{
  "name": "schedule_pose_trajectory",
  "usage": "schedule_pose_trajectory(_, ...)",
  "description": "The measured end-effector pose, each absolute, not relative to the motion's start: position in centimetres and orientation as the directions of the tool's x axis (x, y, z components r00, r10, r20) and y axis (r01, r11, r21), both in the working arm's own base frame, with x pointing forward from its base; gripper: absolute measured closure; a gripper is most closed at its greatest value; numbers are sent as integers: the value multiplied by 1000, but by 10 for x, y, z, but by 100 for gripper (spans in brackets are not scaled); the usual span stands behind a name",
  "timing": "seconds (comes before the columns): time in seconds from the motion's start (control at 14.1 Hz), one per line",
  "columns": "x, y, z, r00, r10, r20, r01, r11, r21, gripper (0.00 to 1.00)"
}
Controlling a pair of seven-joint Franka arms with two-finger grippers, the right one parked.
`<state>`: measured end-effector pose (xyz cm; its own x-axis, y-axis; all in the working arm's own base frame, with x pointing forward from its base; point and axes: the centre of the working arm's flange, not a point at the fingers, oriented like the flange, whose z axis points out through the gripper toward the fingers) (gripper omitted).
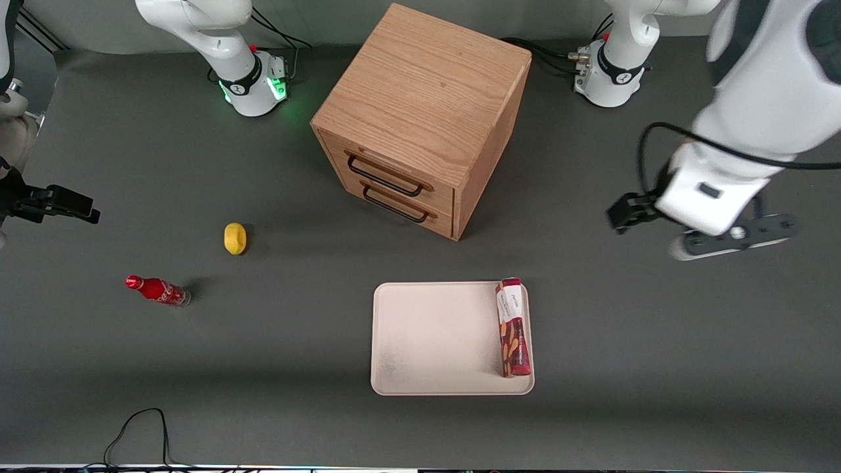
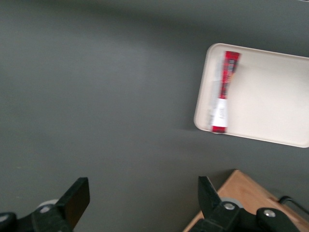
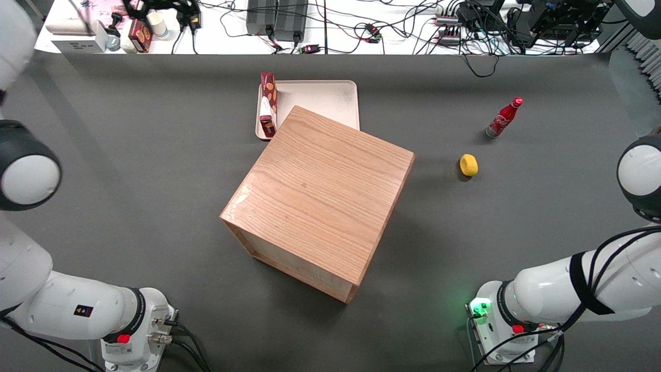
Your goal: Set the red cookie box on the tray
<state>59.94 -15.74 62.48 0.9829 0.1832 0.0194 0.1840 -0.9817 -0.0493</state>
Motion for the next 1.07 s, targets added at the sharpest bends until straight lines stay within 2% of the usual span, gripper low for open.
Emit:
schedule_pose_trajectory(0.28,580,-96,615,984,175,29,176,-983,-44,0)
schedule_pose_trajectory(0.43,574,-77,605,986,164,18,165,-985,-48,0)
schedule_pose_trajectory(0.71,573,-35,599,988,153,8,153,-988,-36,0)
schedule_pose_trajectory(1.07,574,-18,604,987,159,23,160,-987,-15,0)
